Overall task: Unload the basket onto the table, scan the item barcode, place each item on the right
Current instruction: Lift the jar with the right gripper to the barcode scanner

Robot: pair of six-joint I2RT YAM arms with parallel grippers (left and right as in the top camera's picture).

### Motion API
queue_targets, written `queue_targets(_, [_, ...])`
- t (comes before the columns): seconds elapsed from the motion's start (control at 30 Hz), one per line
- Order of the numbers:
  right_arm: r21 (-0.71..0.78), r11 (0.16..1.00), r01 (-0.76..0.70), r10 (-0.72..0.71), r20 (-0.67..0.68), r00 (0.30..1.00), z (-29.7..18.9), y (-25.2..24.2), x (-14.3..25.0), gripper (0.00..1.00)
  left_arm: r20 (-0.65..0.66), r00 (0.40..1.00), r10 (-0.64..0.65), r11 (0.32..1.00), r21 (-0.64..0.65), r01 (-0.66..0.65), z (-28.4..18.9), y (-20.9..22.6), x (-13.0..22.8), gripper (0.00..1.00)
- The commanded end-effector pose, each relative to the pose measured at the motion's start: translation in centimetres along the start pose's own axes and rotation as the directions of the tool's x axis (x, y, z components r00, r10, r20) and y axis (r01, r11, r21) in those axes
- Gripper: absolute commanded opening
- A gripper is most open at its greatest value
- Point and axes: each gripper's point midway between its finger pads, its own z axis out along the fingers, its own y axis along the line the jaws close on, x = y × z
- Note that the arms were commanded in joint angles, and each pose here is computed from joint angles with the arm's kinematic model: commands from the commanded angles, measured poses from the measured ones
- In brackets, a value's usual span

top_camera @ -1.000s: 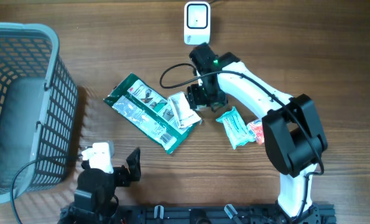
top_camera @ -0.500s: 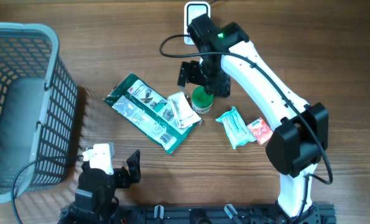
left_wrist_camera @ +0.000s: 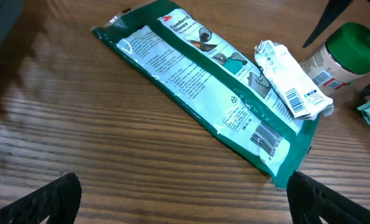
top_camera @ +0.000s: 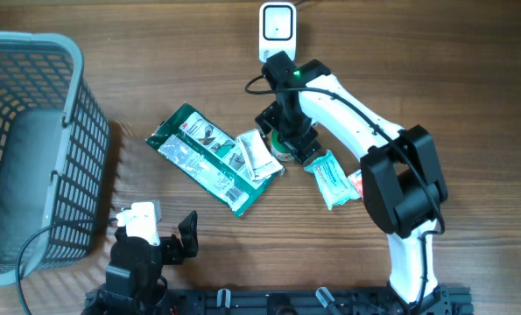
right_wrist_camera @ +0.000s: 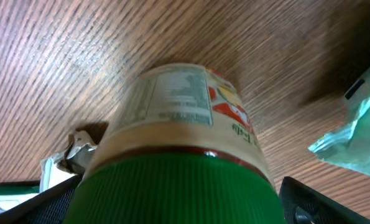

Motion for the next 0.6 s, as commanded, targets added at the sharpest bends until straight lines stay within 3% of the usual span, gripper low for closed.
queue_targets(0.0, [0.077,0.997,-0.009,0.009,-0.005,1.000,2.9,-1.1,-0.6,0.99,0.002,1.000,-0.006,1.000,0.009,0.006,0.0,-0.2,0.0,1.00])
queue_targets(0.23, [0.102,0.993,0.061,-0.055,-0.063,0.997,4.6,-1.4,-0.5,0.64,0.002,1.000,-0.006,1.000,0.009,0.006,0.0,-0.2,0.0,1.00])
queue_targets(0.4, [-0.138,0.951,0.275,-0.304,-0.286,0.909,-0.1,-0.4,-0.8,0.59,0.001,1.000,-0.006,1.000,0.009,0.006,0.0,-0.2,0.0,1.00])
queue_targets(0.57, [-0.480,0.837,0.264,-0.501,-0.477,0.722,-6.6,-1.0,0.6,0.60,0.002,1.000,-0.006,1.000,0.009,0.006,0.0,-0.2,0.0,1.00])
